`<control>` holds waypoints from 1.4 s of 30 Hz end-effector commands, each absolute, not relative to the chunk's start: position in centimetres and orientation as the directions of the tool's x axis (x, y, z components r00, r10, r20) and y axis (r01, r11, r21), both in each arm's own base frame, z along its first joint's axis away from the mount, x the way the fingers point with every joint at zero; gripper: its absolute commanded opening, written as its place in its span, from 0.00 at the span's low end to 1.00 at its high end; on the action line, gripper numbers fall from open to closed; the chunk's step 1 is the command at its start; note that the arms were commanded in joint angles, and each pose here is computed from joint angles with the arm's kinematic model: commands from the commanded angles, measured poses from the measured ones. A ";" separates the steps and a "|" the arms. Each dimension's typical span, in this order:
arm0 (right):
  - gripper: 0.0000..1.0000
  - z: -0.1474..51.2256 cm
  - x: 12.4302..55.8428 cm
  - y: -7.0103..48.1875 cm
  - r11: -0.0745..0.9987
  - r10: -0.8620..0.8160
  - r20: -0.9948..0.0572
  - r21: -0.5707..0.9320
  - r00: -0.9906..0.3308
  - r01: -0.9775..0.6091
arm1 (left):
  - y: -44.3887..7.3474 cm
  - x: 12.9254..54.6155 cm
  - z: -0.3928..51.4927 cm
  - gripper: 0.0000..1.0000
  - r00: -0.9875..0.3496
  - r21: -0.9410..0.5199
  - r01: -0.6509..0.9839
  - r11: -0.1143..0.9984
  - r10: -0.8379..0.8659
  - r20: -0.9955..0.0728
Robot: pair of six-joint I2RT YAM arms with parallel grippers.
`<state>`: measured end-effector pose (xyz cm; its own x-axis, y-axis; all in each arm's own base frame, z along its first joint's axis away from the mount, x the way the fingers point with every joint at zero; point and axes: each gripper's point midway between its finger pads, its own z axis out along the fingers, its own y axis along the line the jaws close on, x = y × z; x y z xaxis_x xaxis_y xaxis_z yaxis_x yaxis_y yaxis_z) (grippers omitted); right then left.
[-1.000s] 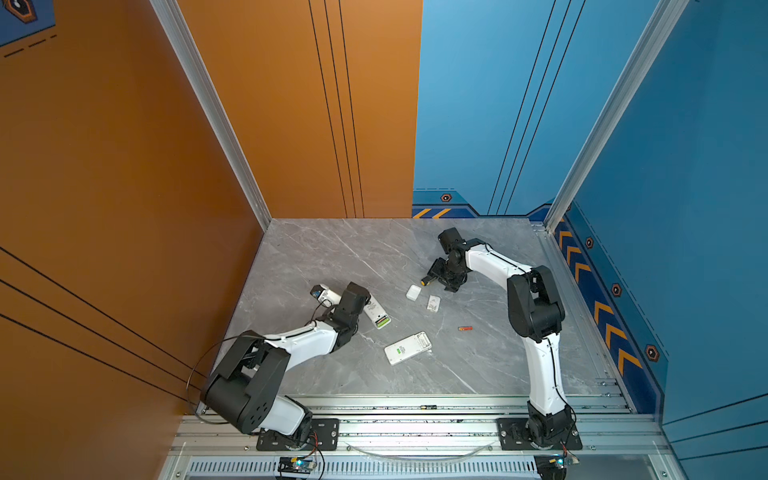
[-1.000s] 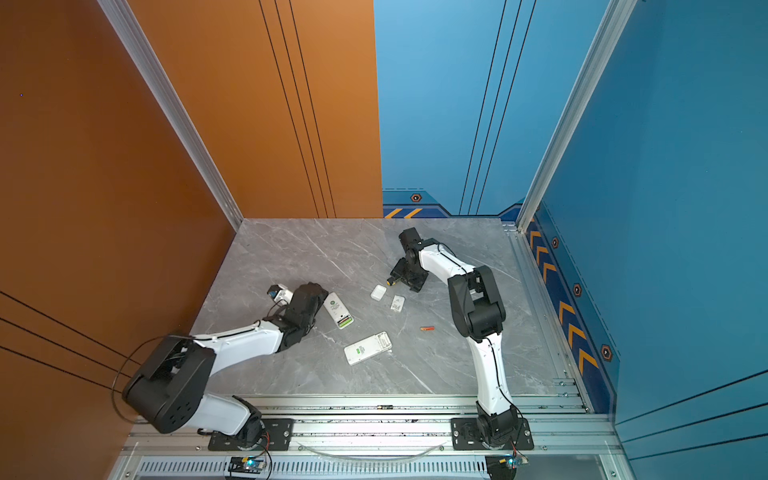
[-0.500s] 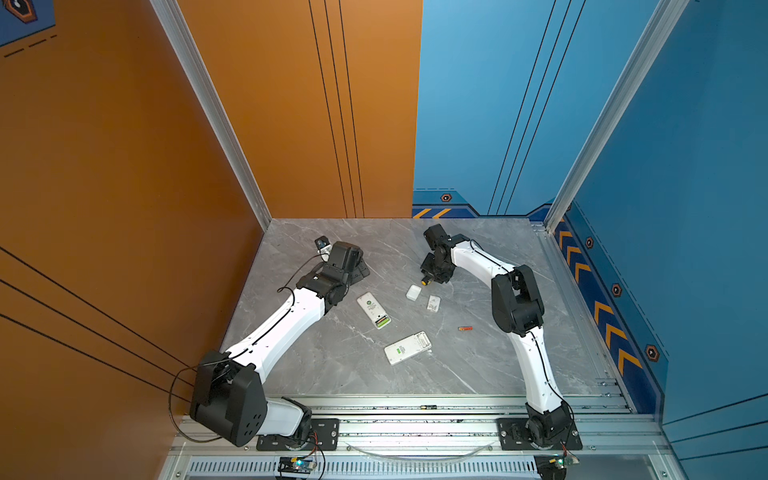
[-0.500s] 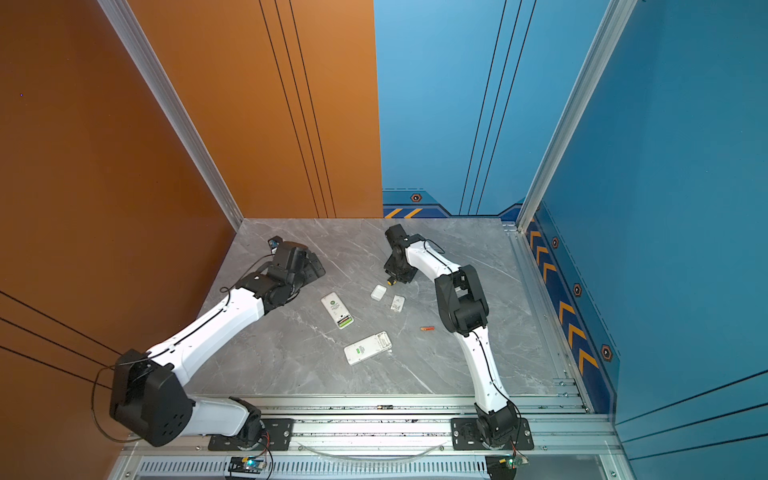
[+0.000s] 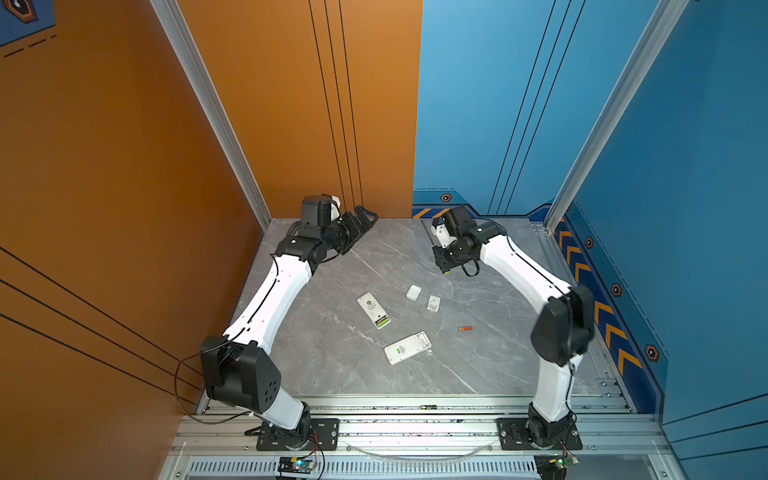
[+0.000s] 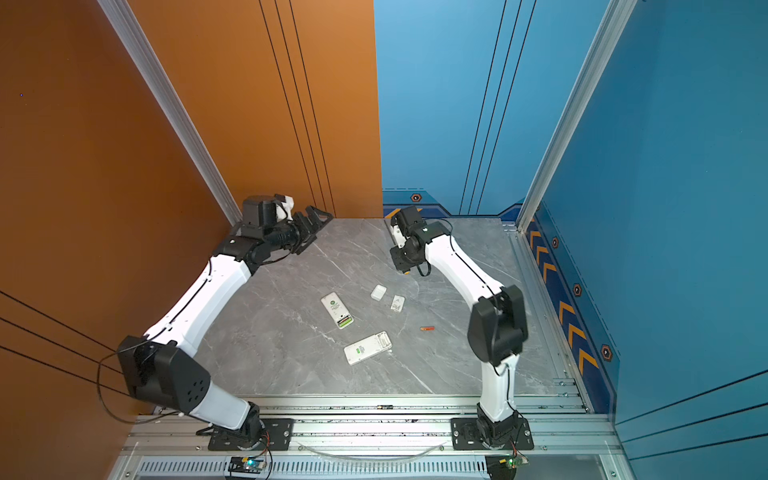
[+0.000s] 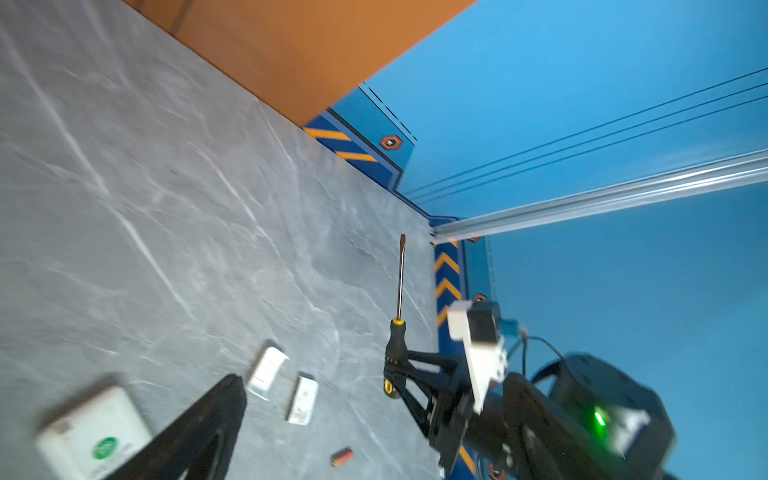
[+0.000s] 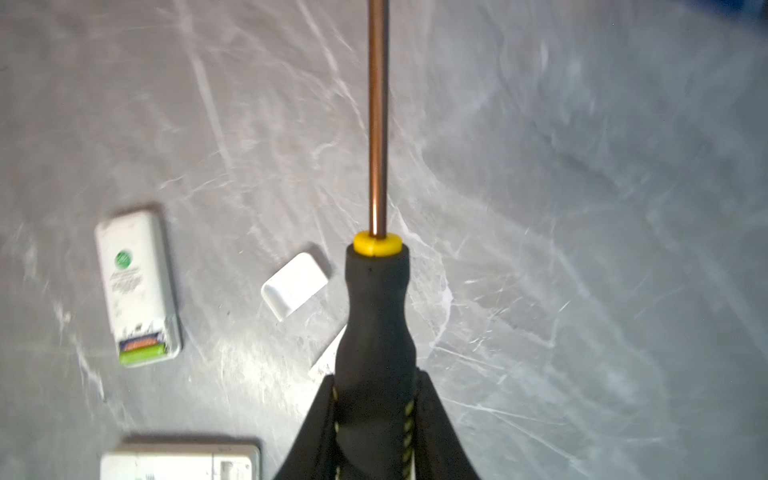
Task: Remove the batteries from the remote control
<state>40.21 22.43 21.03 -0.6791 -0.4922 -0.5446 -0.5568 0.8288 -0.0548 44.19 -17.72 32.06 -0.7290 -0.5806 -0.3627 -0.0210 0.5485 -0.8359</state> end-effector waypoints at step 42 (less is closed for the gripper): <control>0.62 28.9 37.8 27.4 0.643 -0.668 -0.674 -0.310 -0.314 -0.701 | -23.5 44.8 23.6 0.00 -0.667 -0.922 -0.368 -0.118 -0.658 0.350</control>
<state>37.51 28.20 21.57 -0.2294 -0.8978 -0.3760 -0.7255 0.4152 -0.5488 42.63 -24.30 21.23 -0.7169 -0.6348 0.2884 -0.4069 0.0451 -0.9123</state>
